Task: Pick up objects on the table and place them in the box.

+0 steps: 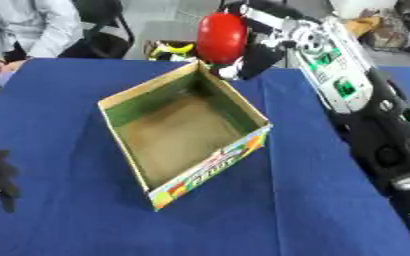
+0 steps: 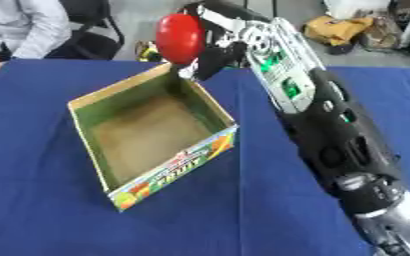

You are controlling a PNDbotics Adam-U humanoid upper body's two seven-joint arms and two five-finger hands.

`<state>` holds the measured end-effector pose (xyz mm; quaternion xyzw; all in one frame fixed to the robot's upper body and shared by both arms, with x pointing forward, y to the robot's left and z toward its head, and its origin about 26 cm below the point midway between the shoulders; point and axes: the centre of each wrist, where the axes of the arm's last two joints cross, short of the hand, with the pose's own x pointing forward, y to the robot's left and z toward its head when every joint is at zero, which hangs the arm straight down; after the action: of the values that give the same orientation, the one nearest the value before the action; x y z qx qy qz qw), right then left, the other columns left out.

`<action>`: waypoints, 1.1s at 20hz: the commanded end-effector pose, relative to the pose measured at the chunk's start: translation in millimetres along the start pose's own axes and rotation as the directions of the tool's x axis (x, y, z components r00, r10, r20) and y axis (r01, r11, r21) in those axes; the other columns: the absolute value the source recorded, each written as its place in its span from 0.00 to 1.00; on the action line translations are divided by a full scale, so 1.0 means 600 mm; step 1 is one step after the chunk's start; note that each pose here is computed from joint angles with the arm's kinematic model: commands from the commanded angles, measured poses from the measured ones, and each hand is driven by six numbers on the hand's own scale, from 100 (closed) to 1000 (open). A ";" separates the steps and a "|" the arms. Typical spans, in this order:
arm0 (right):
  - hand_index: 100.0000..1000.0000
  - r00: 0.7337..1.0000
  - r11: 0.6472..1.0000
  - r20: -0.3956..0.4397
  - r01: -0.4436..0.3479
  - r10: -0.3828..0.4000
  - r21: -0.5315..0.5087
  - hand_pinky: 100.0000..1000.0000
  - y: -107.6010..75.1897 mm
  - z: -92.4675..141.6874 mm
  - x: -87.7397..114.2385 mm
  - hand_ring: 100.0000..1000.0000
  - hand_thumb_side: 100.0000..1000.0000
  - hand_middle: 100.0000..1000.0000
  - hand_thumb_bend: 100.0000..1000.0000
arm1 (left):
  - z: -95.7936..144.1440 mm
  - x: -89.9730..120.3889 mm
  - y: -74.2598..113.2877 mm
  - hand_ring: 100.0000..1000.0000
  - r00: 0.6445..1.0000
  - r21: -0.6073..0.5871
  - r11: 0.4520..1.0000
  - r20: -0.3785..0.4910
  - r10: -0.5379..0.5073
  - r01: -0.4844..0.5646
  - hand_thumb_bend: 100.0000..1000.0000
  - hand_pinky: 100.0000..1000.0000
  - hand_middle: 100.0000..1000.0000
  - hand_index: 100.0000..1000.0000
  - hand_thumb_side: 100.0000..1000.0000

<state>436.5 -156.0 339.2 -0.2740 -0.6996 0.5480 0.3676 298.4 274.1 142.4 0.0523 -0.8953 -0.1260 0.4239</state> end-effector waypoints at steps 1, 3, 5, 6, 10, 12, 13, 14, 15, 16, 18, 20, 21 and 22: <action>0.56 1.000 1.000 0.022 0.005 -0.005 0.001 0.41 0.002 -0.007 0.013 0.51 0.09 0.58 0.00 | -0.007 0.011 0.002 0.33 1.000 -0.010 1.000 0.029 -0.006 0.006 0.00 0.18 0.45 0.71 0.92; 0.56 0.999 1.000 0.026 0.026 -0.026 0.014 0.41 0.016 -0.012 0.017 0.50 0.08 0.58 0.00 | -0.008 0.011 0.001 0.33 1.000 -0.011 1.000 0.031 -0.004 0.004 0.00 0.18 0.45 0.71 0.92; 0.56 0.999 0.999 0.024 0.039 -0.039 0.029 0.41 0.032 -0.019 0.019 0.50 0.08 0.58 0.00 | -0.009 0.012 0.001 0.33 0.999 -0.012 1.000 0.034 -0.002 0.002 0.00 0.18 0.45 0.71 0.92; 0.56 0.999 0.998 0.021 0.041 -0.042 0.037 0.41 0.039 -0.022 0.020 0.50 0.08 0.58 0.00 | -0.009 0.012 0.000 0.33 0.999 -0.012 1.000 0.036 -0.001 0.001 0.00 0.18 0.45 0.71 0.92; 0.56 1.000 0.998 0.005 0.017 -0.017 0.061 0.42 0.066 -0.033 0.019 0.51 0.10 0.58 0.00 | -0.010 0.012 -0.001 0.33 0.999 -0.013 1.000 0.038 0.002 -0.001 0.00 0.18 0.45 0.70 0.92; 0.56 1.000 0.997 -0.002 -0.006 0.006 0.071 0.42 0.078 -0.039 0.017 0.51 0.09 0.59 0.00 | -0.011 0.013 -0.001 0.33 0.999 -0.014 1.000 0.040 0.004 -0.003 0.00 0.18 0.45 0.70 0.92; 0.56 1.000 0.997 -0.007 -0.011 0.011 0.077 0.42 0.084 -0.042 0.016 0.51 0.09 0.59 0.00 | -0.011 0.013 -0.002 0.33 0.999 -0.015 1.000 0.041 0.004 -0.004 0.00 0.18 0.45 0.70 0.92; 0.56 1.000 0.997 -0.013 -0.013 0.014 0.082 0.42 0.089 -0.044 0.013 0.51 0.09 0.59 0.00 | -0.012 0.013 -0.002 0.33 0.999 -0.015 1.000 0.041 0.005 -0.004 0.00 0.18 0.44 0.70 0.92; 0.56 1.000 0.996 -0.021 -0.013 0.015 0.087 0.42 0.094 -0.046 0.010 0.51 0.09 0.59 0.00 | -0.012 0.014 -0.002 0.33 0.999 -0.015 1.000 0.042 0.005 -0.004 0.00 0.18 0.44 0.70 0.92; 0.56 1.000 0.996 -0.028 -0.011 0.014 0.092 0.42 0.099 -0.048 0.006 0.51 0.08 0.59 0.00 | -0.012 0.014 -0.002 0.33 0.999 -0.014 1.000 0.043 0.005 -0.004 0.00 0.18 0.44 0.70 0.92; 0.56 0.999 0.994 -0.044 -0.004 0.009 0.105 0.42 0.110 -0.050 -0.002 0.51 0.08 0.59 0.00 | -0.012 0.014 -0.002 0.33 0.999 -0.014 1.000 0.043 0.005 -0.005 0.00 0.18 0.44 0.70 0.92; 0.56 0.998 0.992 -0.059 0.001 0.007 0.123 0.42 0.121 -0.054 -0.009 0.52 0.08 0.59 0.00 | -0.013 0.014 -0.002 0.33 0.999 -0.015 1.000 0.044 0.006 -0.005 0.00 0.18 0.44 0.70 0.92; 0.57 0.998 0.991 -0.065 0.001 0.008 0.133 0.42 0.126 -0.056 -0.011 0.52 0.08 0.59 0.00 | -0.013 0.014 -0.003 0.33 0.999 -0.016 1.000 0.045 0.006 -0.006 0.00 0.18 0.44 0.70 0.92; 0.57 0.997 0.990 -0.072 0.001 0.010 0.143 0.42 0.131 -0.058 -0.014 0.52 0.07 0.60 0.00 | -0.013 0.014 -0.003 0.33 0.999 -0.017 1.000 0.046 0.007 -0.006 0.00 0.18 0.44 0.70 0.92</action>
<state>467.6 -124.8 257.8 -0.2610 -0.6402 0.5894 0.4179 300.3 270.5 145.2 0.0442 -0.8979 -0.1284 0.4188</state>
